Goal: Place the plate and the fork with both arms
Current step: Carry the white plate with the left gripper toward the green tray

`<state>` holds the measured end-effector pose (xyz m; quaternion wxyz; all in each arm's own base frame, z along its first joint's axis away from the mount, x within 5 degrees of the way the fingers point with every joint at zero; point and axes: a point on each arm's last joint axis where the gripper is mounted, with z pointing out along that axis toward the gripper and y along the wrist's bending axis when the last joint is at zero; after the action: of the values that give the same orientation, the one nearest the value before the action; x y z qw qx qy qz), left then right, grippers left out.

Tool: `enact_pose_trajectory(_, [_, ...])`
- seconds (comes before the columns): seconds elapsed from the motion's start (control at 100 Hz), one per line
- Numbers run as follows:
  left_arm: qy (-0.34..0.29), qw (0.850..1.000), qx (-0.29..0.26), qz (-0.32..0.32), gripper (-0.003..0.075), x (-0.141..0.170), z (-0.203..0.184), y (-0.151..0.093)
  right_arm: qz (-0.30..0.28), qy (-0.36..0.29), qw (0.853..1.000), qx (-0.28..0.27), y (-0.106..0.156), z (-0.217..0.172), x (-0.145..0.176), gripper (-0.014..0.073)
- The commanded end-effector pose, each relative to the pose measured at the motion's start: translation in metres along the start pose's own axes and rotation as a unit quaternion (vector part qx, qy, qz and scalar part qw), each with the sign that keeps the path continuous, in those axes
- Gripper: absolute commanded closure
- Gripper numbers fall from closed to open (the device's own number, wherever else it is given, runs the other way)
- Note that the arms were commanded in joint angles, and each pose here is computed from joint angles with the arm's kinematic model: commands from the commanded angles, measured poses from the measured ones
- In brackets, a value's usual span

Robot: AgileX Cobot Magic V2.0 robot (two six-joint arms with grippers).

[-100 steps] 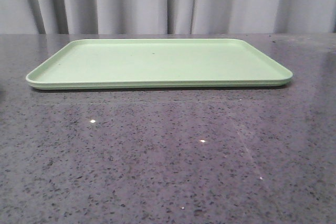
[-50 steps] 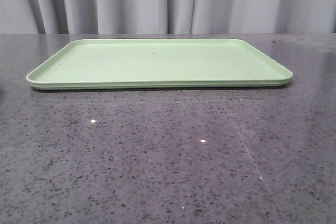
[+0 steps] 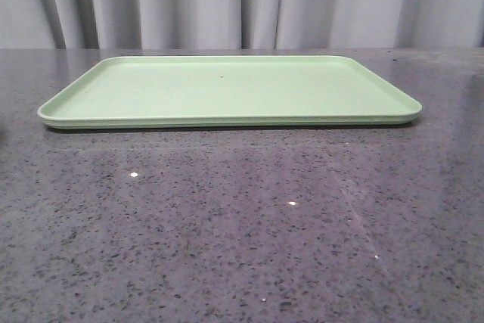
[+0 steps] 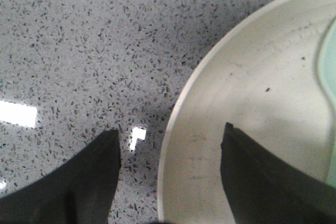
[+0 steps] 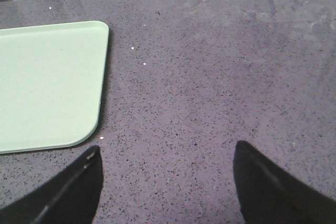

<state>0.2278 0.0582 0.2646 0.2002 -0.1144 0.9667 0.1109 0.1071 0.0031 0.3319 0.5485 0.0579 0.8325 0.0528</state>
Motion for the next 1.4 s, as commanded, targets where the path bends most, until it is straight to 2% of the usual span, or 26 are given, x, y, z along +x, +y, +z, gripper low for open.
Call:
enact_pose_trajectory(0.0, [-0.035, 0.999, 0.0, 0.0, 0.0312, -0.011, -0.008, 0.001, -0.002, -0.047, 0.999, -0.005, 0.002, -0.003, -0.016, 0.0069])
enact_pose_trajectory(0.56, [-0.016, 1.0, -0.004, 0.011, 0.032, -0.014, 0.006, -0.001, -0.002, -0.048, 0.999, -0.005, 0.002, -0.003, -0.016, 0.0069])
enact_pose_trajectory(0.65, [-0.016, 1.0, -0.003, 0.011, 0.0375, -0.013, 0.006, -0.001, -0.002, -0.048, 0.999, -0.005, 0.002, -0.003, -0.016, 0.0069])
enact_pose_trajectory(0.89, [-0.01, 1.0, -0.001, 0.008, 0.063, -0.012, 0.007, -0.002, -0.002, -0.048, 0.999, -0.005, 0.002, -0.003, -0.016, 0.0069])
enact_pose_trajectory(1.02, [-0.008, 1.0, -0.001, 0.008, 0.074, -0.012, 0.007, -0.001, -0.002, -0.048, 0.999, -0.005, 0.002, -0.003, -0.016, 0.0069])
enact_pose_trajectory(1.39, [-0.009, 1.0, 0.015, -0.009, 0.0741, -0.01, 0.002, -0.003, -0.002, -0.048, 0.999, -0.005, 0.002, -0.003, -0.016, 0.0069])
